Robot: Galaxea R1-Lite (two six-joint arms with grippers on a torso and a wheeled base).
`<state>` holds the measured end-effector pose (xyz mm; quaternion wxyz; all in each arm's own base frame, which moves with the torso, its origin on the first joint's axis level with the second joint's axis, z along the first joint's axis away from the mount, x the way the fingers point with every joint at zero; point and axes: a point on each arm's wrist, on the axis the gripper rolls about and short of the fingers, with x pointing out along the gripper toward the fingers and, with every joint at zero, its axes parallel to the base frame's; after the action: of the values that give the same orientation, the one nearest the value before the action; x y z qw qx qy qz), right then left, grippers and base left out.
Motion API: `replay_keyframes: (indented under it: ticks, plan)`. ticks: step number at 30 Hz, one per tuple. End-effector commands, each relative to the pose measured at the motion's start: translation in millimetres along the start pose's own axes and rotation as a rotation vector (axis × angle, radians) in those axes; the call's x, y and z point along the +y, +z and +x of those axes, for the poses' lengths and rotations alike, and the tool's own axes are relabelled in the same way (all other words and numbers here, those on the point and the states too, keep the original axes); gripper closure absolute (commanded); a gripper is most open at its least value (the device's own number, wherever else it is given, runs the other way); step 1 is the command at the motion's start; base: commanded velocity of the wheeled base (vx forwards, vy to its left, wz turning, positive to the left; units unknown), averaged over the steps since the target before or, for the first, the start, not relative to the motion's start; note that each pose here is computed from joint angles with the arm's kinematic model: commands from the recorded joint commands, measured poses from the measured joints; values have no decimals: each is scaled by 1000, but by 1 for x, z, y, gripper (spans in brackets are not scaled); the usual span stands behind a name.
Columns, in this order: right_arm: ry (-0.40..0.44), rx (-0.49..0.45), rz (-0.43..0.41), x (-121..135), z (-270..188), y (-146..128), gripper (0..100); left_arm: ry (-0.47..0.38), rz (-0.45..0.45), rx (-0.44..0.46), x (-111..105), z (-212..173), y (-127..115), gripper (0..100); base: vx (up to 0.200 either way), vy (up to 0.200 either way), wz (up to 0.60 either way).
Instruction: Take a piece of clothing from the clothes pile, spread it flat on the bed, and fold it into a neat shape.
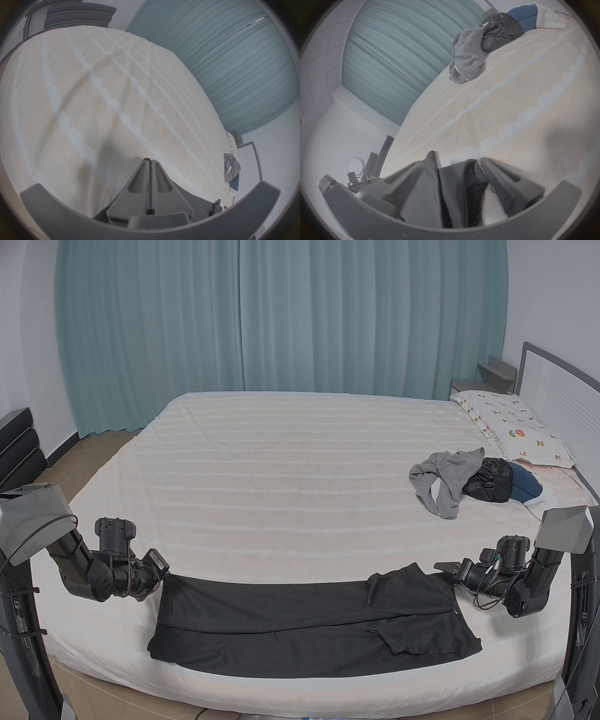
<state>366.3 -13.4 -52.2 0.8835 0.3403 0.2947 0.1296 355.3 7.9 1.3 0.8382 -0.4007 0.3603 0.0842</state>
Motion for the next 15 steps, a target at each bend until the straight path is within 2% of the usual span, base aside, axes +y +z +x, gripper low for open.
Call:
replay_keyframes:
  ticks: [1, 15]
  plan:
    - [-6, 3, 4, -2, 1, -2, 100, 8, -2, 5, 3, 4, -1, 100, 0, 0, 0]
    - [-22, -41, 24, -4, -1, 6, 100, 13, -12, -3, 6, 8, 3, 100, 0, 0, 0]
